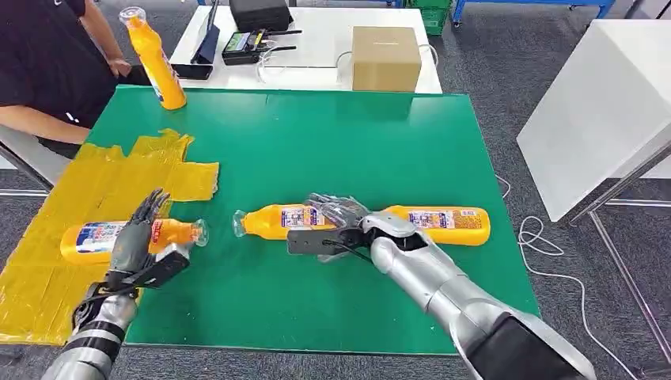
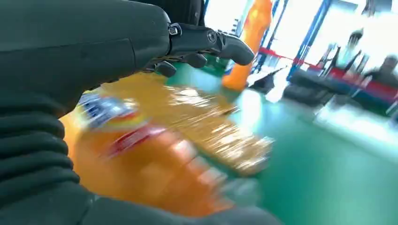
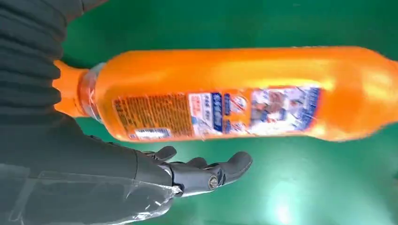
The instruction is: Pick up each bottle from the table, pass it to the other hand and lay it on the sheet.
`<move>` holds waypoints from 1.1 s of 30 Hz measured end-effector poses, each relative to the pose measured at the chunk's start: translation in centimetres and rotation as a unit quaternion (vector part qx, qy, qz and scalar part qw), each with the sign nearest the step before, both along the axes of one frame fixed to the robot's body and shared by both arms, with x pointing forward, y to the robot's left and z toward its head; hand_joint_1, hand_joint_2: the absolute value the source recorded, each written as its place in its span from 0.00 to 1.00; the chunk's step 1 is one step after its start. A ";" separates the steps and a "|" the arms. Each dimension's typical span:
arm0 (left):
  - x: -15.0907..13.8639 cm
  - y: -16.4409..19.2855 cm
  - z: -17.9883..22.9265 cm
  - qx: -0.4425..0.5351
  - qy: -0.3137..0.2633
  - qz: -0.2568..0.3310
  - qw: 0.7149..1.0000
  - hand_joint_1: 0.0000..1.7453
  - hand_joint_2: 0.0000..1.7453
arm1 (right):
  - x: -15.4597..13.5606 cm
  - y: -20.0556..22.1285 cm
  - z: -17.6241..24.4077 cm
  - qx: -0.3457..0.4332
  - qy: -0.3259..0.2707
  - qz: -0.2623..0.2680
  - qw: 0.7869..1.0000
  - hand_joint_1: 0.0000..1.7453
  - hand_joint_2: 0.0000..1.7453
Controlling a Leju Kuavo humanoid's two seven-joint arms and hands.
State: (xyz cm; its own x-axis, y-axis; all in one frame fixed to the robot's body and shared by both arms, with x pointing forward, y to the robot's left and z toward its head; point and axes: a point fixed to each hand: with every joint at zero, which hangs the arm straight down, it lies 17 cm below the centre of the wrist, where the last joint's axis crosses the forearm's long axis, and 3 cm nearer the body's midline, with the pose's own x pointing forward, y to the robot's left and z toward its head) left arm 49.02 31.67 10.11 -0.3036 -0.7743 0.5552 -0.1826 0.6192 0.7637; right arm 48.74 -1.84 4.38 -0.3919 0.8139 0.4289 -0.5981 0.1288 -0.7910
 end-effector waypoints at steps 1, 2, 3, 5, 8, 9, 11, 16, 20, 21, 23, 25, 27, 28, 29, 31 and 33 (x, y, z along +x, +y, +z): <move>0.2 -0.4 1.6 -0.045 -0.013 -0.005 0.999 0.00 0.00 | 0.1 -0.4 -0.5 -0.007 0.000 -0.005 1.000 0.00 1.00; 0.3 -0.8 2.9 -0.079 -0.023 -0.011 0.997 0.00 0.00 | 0.2 -0.9 -1.0 -0.015 0.000 -0.012 1.000 0.00 1.00; 0.4 -1.1 4.2 -0.109 -0.036 -0.016 0.993 0.00 0.00 | 0.4 -1.4 -1.4 -0.022 0.000 -0.020 1.000 0.00 1.00; 0.2 -1.5 6.9 -0.158 -0.065 -0.028 0.985 0.00 0.00 | 0.6 -2.5 -2.3 -0.036 0.001 -0.035 0.999 0.00 1.00; -0.4 -2.3 10.3 -0.221 -0.099 -0.048 0.969 0.00 0.00 | 0.7 -3.9 -3.6 -0.053 0.006 -0.052 0.997 0.00 1.00; -0.5 -2.4 11.2 -0.230 -0.108 -0.052 0.966 0.00 0.00 | 0.7 -4.2 -3.9 -0.056 0.007 -0.055 0.997 0.00 1.00; -0.8 -2.6 12.4 -0.246 -0.121 -0.058 0.960 0.00 0.00 | 0.6 -4.7 -4.4 -0.065 0.012 -0.060 0.996 0.39 1.00; -1.6 -2.7 15.4 -0.296 -0.153 -0.078 0.940 0.00 0.00 | 0.5 -6.2 -5.7 -0.093 0.025 -0.072 0.993 0.73 1.00; -1.9 -2.7 16.7 -0.311 -0.166 -0.084 0.932 0.00 0.00 | 0.5 -6.6 -5.9 -0.097 0.029 -0.076 0.992 1.00 1.00; -2.0 -2.7 16.9 -0.321 -0.165 -0.087 0.928 0.00 0.00 | 0.5 -6.7 -5.9 -0.097 0.029 -0.078 0.992 1.00 1.00; -1.8 -2.7 16.8 -0.350 -0.151 -0.094 0.920 0.00 0.00 | 0.7 -6.7 -5.9 -0.092 0.030 -0.084 0.992 1.00 1.00; -1.3 -2.7 16.1 -0.403 -0.118 -0.104 0.901 0.00 0.00 | 1.0 -6.6 -5.5 -0.072 0.024 -0.097 0.992 1.00 1.00; -1.2 -2.9 15.1 -0.463 -0.080 -0.121 0.874 0.00 0.00 | 1.5 -6.1 -4.8 -0.040 0.009 -0.111 0.993 1.00 1.00; -1.3 -3.0 14.7 -0.492 -0.066 -0.133 0.858 0.00 0.00 | 1.7 -5.9 -4.3 -0.024 0.000 -0.117 0.993 1.00 1.00; -1.5 -3.0 14.2 -0.505 -0.058 -0.138 0.850 0.00 0.00 | 1.8 -5.8 -4.1 -0.011 -0.006 -0.123 0.992 1.00 1.00; -1.9 -3.0 13.3 -0.521 -0.048 -0.139 0.841 0.00 0.00 | 2.0 -5.7 -3.7 0.007 -0.009 -0.136 0.991 1.00 1.00; -2.1 -2.9 12.9 -0.525 -0.045 -0.135 0.839 0.00 0.00 | 1.9 -5.6 -3.7 0.014 -0.007 -0.140 0.990 1.00 1.00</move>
